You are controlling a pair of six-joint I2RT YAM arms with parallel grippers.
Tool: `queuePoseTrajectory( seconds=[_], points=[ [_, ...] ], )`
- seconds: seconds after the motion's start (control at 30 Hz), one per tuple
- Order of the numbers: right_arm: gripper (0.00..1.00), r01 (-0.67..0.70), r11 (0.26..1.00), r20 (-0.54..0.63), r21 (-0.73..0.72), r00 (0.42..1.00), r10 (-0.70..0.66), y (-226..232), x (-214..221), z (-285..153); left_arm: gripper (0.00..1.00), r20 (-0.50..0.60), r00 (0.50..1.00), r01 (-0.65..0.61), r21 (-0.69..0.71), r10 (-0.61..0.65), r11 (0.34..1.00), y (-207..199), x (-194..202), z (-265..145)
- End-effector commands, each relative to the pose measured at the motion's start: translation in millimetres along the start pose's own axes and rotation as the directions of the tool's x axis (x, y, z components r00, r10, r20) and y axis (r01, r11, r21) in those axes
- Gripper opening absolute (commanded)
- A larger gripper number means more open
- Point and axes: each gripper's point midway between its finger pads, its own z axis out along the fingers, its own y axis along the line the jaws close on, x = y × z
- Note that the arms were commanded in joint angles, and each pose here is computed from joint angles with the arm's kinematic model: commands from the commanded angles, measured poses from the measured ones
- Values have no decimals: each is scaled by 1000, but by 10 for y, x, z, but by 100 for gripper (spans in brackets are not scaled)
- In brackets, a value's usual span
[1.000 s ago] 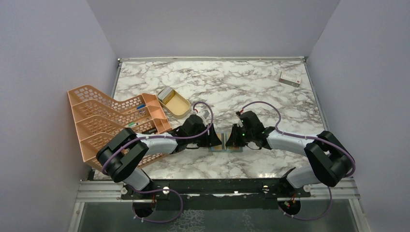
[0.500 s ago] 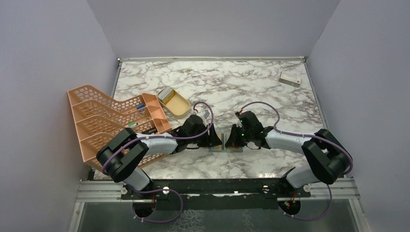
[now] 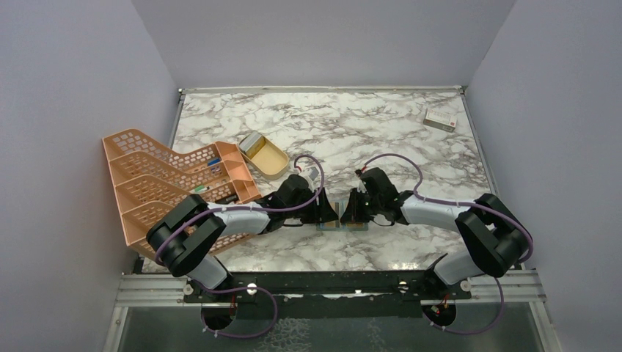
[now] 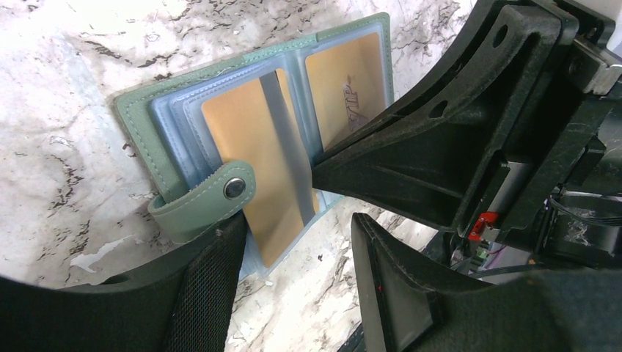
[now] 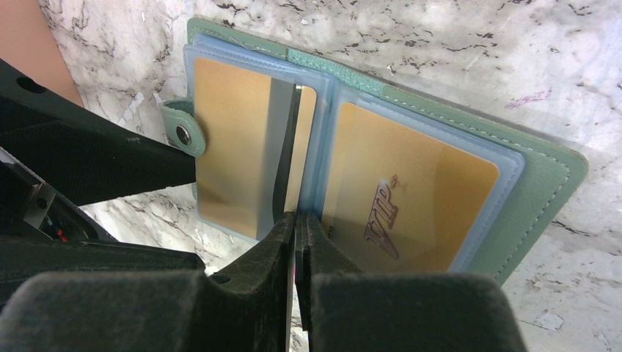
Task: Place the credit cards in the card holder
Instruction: Turn over the card slot in the card holder.
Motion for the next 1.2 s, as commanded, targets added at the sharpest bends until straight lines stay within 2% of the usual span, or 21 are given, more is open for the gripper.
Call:
queuePoseTrajectory(
  seconds=[0.0, 0.5, 0.87, 1.17],
  points=[
    [7, 11, 999, -50, 46, 999, -9, -117, 157, 61, 57, -7, 1000, 3, 89, -3, 996, -235, 8, -42],
    [7, 21, 999, -23, 36, 1000, -21, -70, 91, 23, 57, 25, 1000, -9, 191, 4, 982, -568, -120, -107],
    [21, 21, 1000, 209, 10, 978, -22, 83, -247, -424, 57, 16, 1000, -26, 240, 23, 970, -687, -149, 19],
    [23, -75, 996, 408, 54, 912, 47, -54, -381, -943, 57, -7, 998, -55, 275, 59, 960, -840, -189, 207]
  ],
)
